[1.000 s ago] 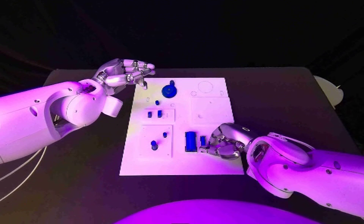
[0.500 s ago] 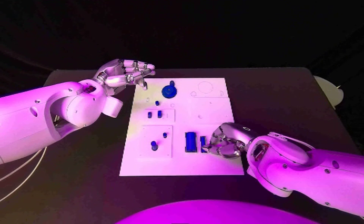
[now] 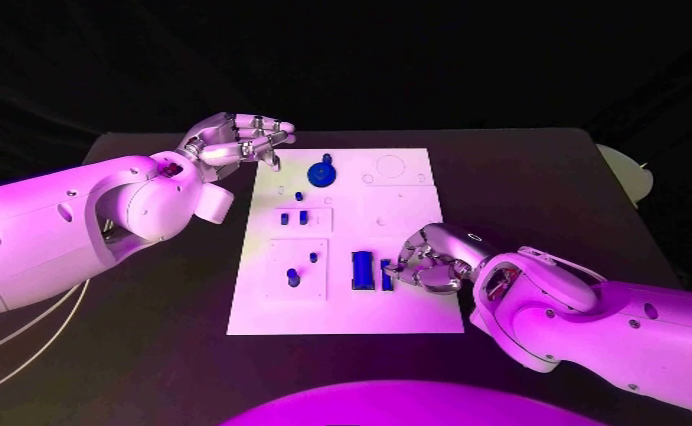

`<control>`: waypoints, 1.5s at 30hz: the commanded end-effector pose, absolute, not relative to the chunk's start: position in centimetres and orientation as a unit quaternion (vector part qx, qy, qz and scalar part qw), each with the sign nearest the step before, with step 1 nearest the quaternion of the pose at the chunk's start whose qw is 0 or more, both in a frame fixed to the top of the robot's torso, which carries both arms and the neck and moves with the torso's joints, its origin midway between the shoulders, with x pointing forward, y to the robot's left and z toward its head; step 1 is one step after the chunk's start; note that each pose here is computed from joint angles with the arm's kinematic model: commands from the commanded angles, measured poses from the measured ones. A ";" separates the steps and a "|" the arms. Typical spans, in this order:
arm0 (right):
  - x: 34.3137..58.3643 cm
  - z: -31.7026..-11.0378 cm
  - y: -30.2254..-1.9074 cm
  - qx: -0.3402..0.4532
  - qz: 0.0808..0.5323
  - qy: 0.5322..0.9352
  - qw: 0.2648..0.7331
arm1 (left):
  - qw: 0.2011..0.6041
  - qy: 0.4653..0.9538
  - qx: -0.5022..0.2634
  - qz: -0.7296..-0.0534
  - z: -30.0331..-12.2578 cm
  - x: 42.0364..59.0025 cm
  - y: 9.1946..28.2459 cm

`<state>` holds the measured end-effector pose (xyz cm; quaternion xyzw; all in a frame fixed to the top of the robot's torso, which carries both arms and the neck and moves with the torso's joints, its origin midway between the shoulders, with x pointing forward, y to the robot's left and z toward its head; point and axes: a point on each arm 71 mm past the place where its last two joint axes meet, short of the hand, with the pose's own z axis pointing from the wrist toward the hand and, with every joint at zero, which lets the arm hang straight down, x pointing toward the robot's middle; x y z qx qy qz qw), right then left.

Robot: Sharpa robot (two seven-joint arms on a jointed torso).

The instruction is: Assemble the parts on the task board

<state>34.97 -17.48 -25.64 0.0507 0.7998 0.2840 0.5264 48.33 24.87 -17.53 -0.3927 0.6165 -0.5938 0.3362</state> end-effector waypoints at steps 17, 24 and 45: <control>40.5 -22.5 -20.5 0.222 0.387 0.713 0.541 | 0.349 0.584 -0.406 -0.610 -17.8 48.7 24.1; 46.0 -22.6 -22.7 0.336 0.460 0.661 0.488 | 0.380 0.554 -0.457 -0.583 -19.0 50.1 24.3; 53.9 -25.1 -23.5 0.416 0.531 0.584 0.451 | 0.419 0.500 -0.500 -0.570 -21.6 54.1 23.2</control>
